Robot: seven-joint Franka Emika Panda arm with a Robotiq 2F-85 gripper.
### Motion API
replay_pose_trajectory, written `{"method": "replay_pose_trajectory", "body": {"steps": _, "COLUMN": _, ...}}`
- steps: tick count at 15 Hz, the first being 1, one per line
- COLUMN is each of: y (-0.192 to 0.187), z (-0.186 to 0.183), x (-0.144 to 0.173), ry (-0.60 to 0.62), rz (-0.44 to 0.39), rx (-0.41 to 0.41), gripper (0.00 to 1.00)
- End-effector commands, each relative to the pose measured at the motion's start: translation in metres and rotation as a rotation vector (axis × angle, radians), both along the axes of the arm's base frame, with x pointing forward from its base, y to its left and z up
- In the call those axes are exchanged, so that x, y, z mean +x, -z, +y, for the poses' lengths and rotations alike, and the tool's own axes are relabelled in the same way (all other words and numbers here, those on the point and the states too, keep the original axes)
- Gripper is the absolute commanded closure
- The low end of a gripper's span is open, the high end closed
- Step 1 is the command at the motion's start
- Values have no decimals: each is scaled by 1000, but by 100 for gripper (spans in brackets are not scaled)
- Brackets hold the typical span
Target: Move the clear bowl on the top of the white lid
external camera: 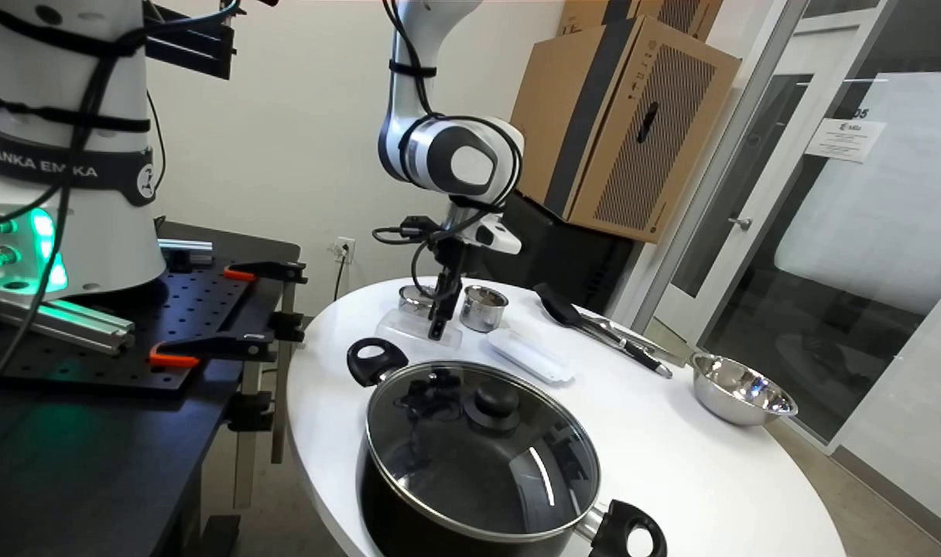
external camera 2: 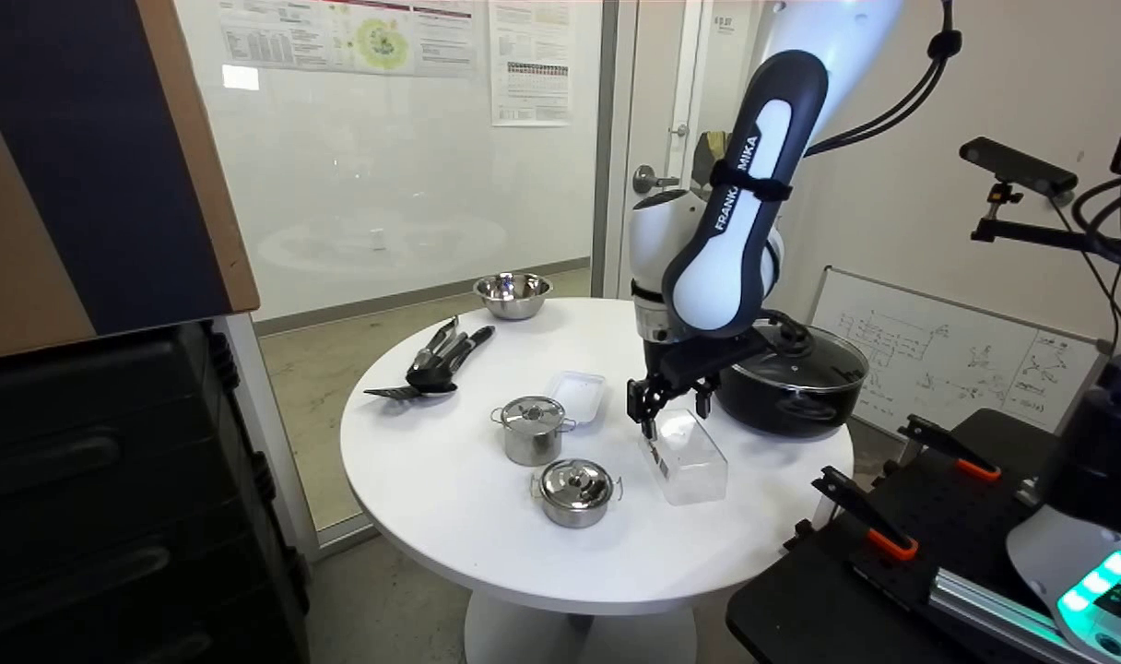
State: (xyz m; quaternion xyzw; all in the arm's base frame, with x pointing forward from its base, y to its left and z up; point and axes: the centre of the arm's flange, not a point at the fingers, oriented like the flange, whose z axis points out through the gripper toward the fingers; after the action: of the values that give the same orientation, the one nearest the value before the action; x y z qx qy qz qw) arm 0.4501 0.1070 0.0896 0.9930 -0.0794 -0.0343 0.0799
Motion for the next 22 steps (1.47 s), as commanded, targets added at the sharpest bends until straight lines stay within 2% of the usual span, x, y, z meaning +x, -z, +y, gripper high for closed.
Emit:
{"method": "replay_pose_trajectory", "body": {"steps": 1, "y": 8, "z": 2, "x": 5, "ry": 8, "rz": -23, "rx": -4, "gripper": 0}}
{"method": "replay_pose_trajectory", "body": {"steps": 19, "y": 29, "z": -6, "x": 6, "ry": 77, "rz": 13, "rx": -15, "gripper": 0}}
{"method": "replay_pose_trajectory", "body": {"steps": 20, "y": 29, "z": -7, "x": 6, "ry": 84, "rz": 18, "rx": -8, "gripper": 25}}
{"method": "replay_pose_trajectory", "body": {"steps": 21, "y": 28, "z": -7, "x": 7, "ry": 91, "rz": 16, "rx": -7, "gripper": 26}}
{"method": "replay_pose_trajectory", "body": {"steps": 22, "y": 24, "z": -7, "x": 9, "ry": 99, "rz": 14, "rx": 1, "gripper": 32}}
